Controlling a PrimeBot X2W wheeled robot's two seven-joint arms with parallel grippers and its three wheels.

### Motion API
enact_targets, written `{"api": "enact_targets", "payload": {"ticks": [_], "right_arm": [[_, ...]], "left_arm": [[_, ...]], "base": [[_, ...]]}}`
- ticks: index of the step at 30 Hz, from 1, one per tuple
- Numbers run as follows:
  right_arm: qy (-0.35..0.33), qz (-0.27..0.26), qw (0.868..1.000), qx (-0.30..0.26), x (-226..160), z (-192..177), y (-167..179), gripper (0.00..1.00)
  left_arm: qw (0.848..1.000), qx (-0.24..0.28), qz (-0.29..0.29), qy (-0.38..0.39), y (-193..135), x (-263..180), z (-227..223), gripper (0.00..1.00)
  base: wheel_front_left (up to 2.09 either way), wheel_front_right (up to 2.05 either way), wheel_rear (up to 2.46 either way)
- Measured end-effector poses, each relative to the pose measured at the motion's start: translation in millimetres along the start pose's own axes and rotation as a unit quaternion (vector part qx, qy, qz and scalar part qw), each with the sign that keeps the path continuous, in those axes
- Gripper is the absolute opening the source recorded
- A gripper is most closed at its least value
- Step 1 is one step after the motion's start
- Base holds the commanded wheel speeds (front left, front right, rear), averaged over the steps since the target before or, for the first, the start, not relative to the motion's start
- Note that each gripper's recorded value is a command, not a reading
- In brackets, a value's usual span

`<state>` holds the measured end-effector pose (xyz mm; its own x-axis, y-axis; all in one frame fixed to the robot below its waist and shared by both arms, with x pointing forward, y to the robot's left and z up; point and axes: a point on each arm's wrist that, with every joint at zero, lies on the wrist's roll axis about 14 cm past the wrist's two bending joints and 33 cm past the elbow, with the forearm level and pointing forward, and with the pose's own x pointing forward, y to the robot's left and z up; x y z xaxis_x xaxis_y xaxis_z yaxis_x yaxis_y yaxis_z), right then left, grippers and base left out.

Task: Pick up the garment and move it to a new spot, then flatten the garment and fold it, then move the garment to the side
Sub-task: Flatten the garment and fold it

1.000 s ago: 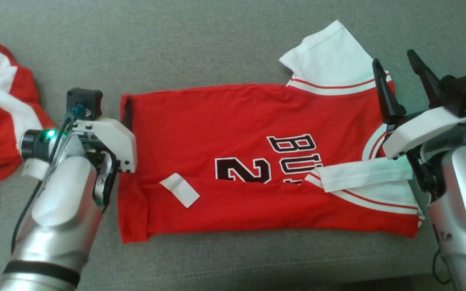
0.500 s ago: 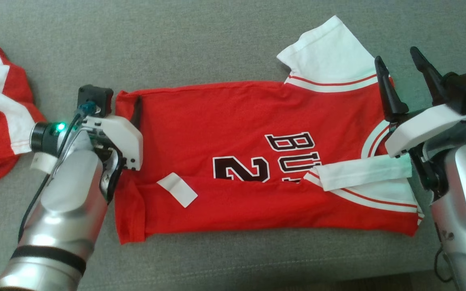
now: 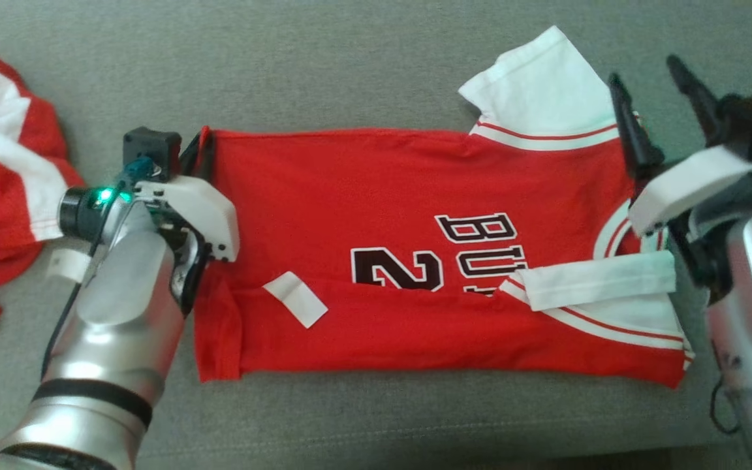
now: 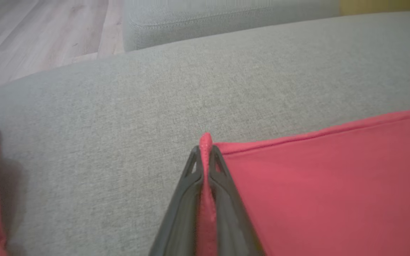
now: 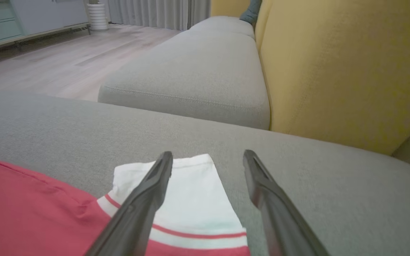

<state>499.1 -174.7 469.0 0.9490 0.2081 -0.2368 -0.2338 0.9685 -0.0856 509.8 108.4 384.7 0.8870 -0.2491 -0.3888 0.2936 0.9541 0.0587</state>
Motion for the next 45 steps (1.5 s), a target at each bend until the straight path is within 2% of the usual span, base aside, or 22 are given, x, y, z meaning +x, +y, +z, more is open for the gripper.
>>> {"api": "enact_targets", "payload": {"ticks": [5,10,16,18,23,32,43,45], "right_arm": [[0.016,0.025,1.000,0.007,20,12,12,1.00],[0.074,0.053,0.996,-0.003,43,3,21,1.00],[0.152,0.056,0.986,-0.040,72,-16,13,1.00],[0.192,0.049,0.979,-0.048,83,-28,5,1.00],[0.238,0.036,0.970,-0.042,100,-44,-7,1.00],[0.303,0.036,0.952,-0.033,111,-75,-7,1.00],[0.314,0.034,0.948,-0.025,120,-78,-10,1.00],[0.322,0.038,0.946,-0.016,119,-81,-7,0.00]], "left_arm": [[0.999,-0.010,0.005,-0.041,-1,-8,20,0.00],[0.998,-0.015,0.004,-0.067,-4,-20,29,0.00],[0.998,-0.015,-0.004,-0.069,-12,-33,21,0.00],[0.997,-0.013,-0.009,-0.072,-17,-34,21,0.00],[0.998,-0.013,-0.012,-0.067,-20,-32,17,0.00],[0.998,-0.017,-0.018,-0.064,-24,-25,14,0.00],[0.997,-0.021,-0.014,-0.073,-20,-22,21,0.00],[0.997,-0.020,-0.014,-0.075,-20,-21,22,0.00]], "base": [[0.00,0.00,0.00],[0.00,0.00,0.00],[0.00,0.00,0.00],[0.00,0.00,0.00],[0.00,0.00,0.00],[0.00,0.00,0.00],[0.00,0.00,0.00],[0.00,0.00,0.00]]}}
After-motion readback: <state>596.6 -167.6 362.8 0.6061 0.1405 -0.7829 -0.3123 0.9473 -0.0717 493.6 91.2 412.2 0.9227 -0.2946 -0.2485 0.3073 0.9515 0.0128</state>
